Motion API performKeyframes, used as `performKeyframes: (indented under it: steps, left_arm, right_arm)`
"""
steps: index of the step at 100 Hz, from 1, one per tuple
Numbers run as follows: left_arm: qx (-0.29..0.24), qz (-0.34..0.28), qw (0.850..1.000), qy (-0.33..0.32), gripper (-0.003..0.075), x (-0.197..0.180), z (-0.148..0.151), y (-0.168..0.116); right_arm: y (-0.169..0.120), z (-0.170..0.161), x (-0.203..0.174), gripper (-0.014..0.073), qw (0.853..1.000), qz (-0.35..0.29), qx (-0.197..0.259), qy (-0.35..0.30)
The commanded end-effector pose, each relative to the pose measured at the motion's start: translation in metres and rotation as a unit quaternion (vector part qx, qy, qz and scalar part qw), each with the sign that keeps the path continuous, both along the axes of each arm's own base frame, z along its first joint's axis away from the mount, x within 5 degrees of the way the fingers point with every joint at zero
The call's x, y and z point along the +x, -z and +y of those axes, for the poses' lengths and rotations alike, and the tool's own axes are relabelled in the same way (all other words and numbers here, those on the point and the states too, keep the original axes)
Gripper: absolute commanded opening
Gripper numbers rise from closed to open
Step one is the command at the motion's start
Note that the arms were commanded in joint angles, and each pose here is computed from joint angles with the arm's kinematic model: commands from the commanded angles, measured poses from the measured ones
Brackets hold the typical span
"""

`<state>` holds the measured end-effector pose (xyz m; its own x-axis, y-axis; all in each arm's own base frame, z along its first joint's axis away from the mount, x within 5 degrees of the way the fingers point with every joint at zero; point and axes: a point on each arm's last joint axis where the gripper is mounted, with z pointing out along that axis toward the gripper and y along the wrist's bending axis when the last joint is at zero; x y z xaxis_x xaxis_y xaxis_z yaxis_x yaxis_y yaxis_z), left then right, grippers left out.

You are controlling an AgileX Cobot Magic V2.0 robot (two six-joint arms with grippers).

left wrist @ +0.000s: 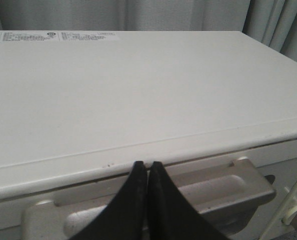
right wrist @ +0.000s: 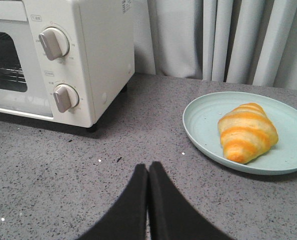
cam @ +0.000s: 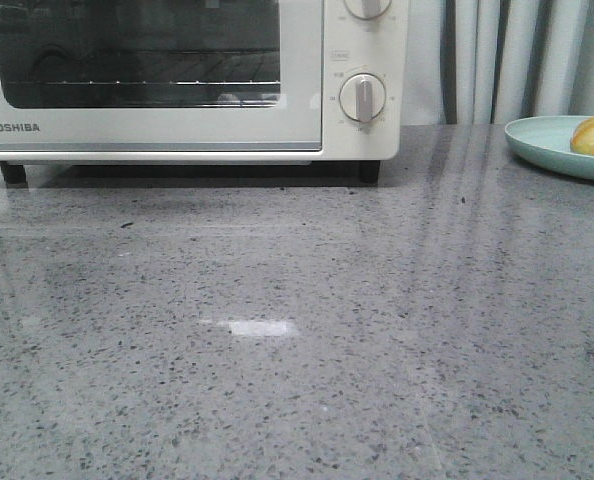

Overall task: Put bread in oven
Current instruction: 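Hook the door handle with the left gripper and pull it down open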

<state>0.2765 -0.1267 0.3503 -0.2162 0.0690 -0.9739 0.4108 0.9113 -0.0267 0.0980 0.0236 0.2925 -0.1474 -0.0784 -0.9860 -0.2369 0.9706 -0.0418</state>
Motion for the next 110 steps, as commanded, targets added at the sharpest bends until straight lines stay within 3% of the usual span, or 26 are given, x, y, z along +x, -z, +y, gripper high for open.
performKeyframes:
  steps: [1,20,58,85,110]
  left_arm:
    - [-0.020,-0.038,0.999,-0.007,-0.0021,-0.003,0.001,-0.020]
    - [0.035,0.040,0.997,0.048,-0.0021,-0.011,-0.005,-0.004]
    - [0.100,0.095,0.985,0.101,-0.0022,-0.040,0.002,-0.001]
    - [0.126,0.157,0.973,0.113,-0.0022,-0.054,0.007,0.034]
    - [0.133,0.199,0.964,0.115,-0.0022,-0.062,0.010,0.060]
  right_arm:
    - [-0.019,0.002,0.002,-0.0058,0.999,-0.054,0.007,-0.007]
    - [-0.021,0.002,0.002,-0.0058,0.998,-0.064,0.010,-0.009]
    - [-0.048,0.002,-0.002,-0.0058,0.992,-0.123,0.026,-0.015]
    - [-0.077,0.001,-0.008,-0.0058,0.986,-0.164,0.036,-0.014]
    - [-0.086,0.000,-0.010,-0.0058,0.984,-0.171,0.038,-0.013]
